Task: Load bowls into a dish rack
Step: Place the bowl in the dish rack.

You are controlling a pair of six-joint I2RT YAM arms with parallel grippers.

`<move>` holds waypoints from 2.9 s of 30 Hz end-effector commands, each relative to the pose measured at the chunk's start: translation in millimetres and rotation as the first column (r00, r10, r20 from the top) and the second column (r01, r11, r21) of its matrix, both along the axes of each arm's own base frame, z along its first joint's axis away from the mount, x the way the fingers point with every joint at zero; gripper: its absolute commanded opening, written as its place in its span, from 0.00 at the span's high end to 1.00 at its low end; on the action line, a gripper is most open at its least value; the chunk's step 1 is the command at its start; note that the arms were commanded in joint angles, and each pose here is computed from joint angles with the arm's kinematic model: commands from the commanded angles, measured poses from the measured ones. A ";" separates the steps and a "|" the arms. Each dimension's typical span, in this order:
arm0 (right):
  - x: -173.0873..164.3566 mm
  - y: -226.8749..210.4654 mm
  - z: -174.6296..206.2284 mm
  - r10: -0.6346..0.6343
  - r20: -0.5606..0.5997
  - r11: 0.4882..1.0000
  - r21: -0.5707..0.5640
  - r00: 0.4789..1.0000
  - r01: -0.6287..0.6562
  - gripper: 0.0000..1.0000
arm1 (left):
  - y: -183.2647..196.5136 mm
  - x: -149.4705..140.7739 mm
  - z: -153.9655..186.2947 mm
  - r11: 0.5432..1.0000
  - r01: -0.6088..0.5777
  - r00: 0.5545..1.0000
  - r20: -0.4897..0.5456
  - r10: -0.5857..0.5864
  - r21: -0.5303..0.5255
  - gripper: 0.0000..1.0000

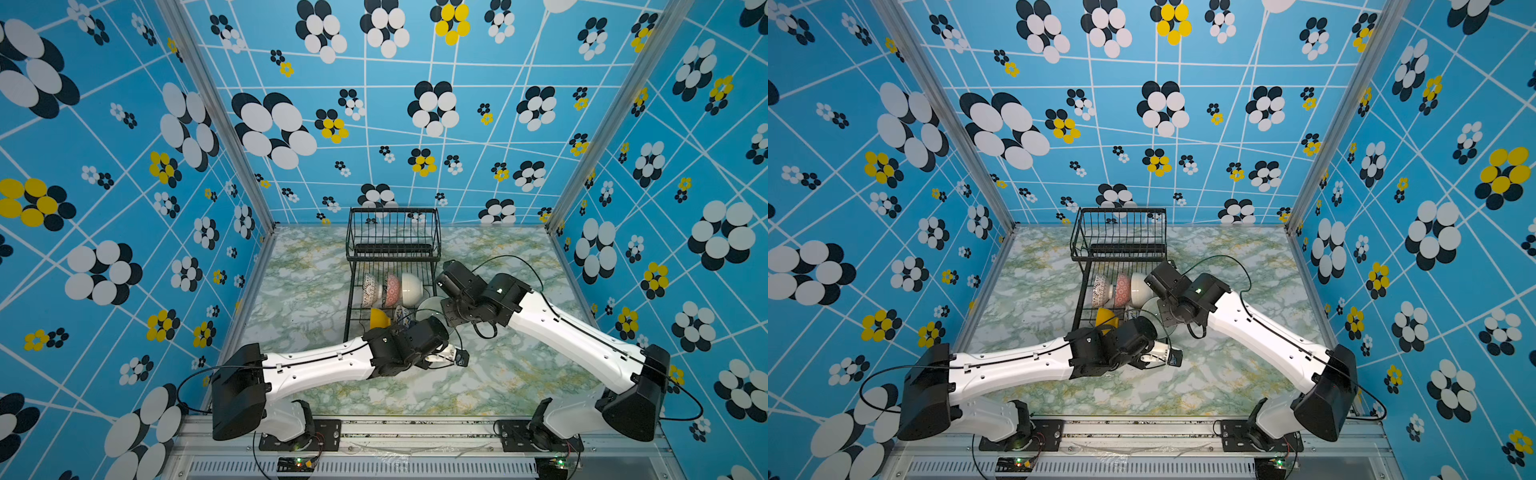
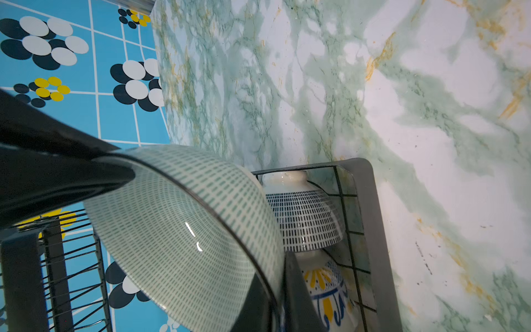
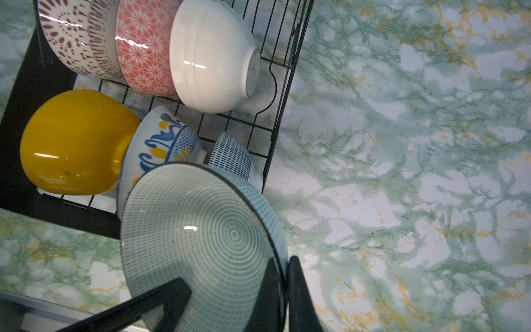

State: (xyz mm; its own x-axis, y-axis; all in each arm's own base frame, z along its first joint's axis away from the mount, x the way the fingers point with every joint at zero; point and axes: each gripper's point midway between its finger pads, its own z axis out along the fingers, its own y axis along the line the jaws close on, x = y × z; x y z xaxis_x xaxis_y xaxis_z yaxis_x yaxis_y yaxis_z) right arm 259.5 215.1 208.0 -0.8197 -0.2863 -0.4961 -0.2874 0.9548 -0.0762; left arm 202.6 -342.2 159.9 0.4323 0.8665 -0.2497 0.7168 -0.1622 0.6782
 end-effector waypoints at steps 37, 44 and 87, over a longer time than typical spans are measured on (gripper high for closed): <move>1.3 33.9 50.9 -0.032 0.262 0.879 0.466 0.964 -0.097 0.16 | 102.6 15.6 80.8 0.585 -0.606 0.768 -0.589 0.252 -0.539 1.00; -2.4 72.7 42.7 0.034 0.264 0.876 0.457 0.964 -0.156 0.03 | 141.0 16.2 85.3 0.389 -0.801 0.521 -0.850 0.080 -0.454 1.00; -57.7 183.0 4.3 0.247 0.259 0.794 0.498 0.934 -0.348 0.03 | 211.1 50.5 45.5 0.193 -0.976 0.036 -0.945 -0.326 -0.104 1.00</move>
State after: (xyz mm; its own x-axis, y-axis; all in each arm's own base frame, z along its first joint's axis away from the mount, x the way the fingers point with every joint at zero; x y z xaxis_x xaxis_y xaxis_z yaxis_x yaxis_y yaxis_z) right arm 204.9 395.2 209.3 -0.6501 -0.1260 -0.7494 -0.5568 0.7500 0.3570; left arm 251.9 -128.7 196.5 -0.9008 -0.2336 -0.3661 0.2515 0.4067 -0.8783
